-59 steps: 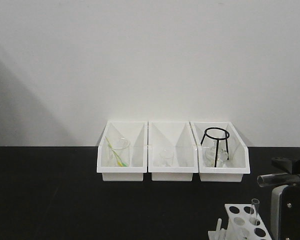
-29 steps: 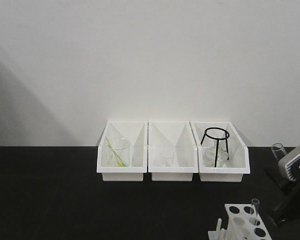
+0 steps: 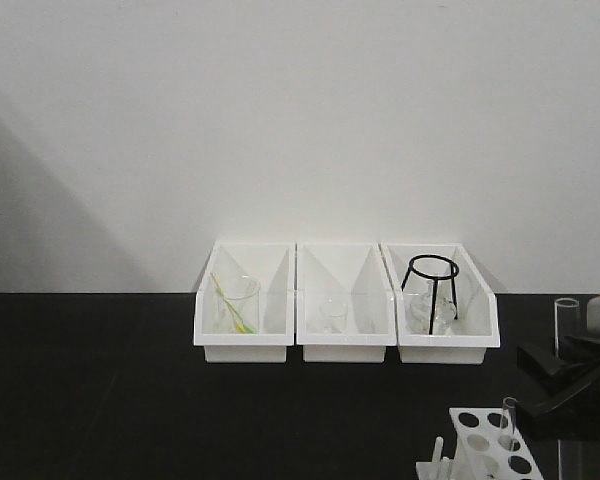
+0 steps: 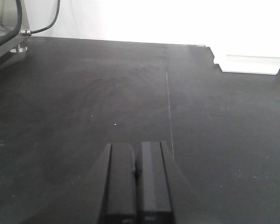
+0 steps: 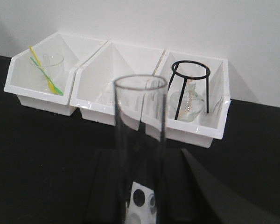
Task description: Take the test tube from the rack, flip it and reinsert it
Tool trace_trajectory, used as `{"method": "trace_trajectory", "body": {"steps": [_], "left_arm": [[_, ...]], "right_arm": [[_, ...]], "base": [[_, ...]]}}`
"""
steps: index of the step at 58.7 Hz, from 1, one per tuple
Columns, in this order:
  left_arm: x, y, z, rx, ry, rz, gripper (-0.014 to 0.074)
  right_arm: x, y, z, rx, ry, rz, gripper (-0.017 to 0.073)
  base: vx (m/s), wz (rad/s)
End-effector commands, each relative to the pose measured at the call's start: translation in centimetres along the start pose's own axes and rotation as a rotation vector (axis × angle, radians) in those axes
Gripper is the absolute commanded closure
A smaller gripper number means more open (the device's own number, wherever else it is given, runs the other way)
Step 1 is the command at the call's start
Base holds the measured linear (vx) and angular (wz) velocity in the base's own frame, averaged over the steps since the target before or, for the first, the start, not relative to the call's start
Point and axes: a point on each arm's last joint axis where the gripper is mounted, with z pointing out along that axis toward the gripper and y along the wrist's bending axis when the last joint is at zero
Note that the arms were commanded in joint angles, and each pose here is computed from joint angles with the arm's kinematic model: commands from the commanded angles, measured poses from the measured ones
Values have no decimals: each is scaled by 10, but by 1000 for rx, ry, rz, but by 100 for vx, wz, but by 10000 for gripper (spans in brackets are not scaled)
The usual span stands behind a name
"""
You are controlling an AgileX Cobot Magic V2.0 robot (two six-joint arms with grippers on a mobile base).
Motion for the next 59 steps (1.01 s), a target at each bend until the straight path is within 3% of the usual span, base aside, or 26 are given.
{"method": "trace_trajectory", "body": {"steps": [1, 6, 15, 21, 38, 59], "left_arm": [[-8, -2, -1, 23, -96, -3, 600], [-8, -2, -1, 23, -96, -3, 600], [-8, -2, -1, 23, -96, -3, 600], [-8, -2, -1, 23, -96, -3, 600], [-8, -2, -1, 23, -96, -3, 600], [-8, -2, -1, 23, -96, -3, 600]], "right_arm": [[-12, 4, -1, -62, -81, 29, 548], [-14, 6, 4, -96, -126, 48, 548], [-17, 2, 15, -71, -223, 65, 548], [-20, -4, 20, -24, -290, 136, 548], [22, 4, 15, -60, -338, 139, 548], [44, 5, 36, -86, -360, 90, 548]], "base": [[0, 0], [0, 0], [0, 0], [0, 0], [0, 0], [0, 0]]}}
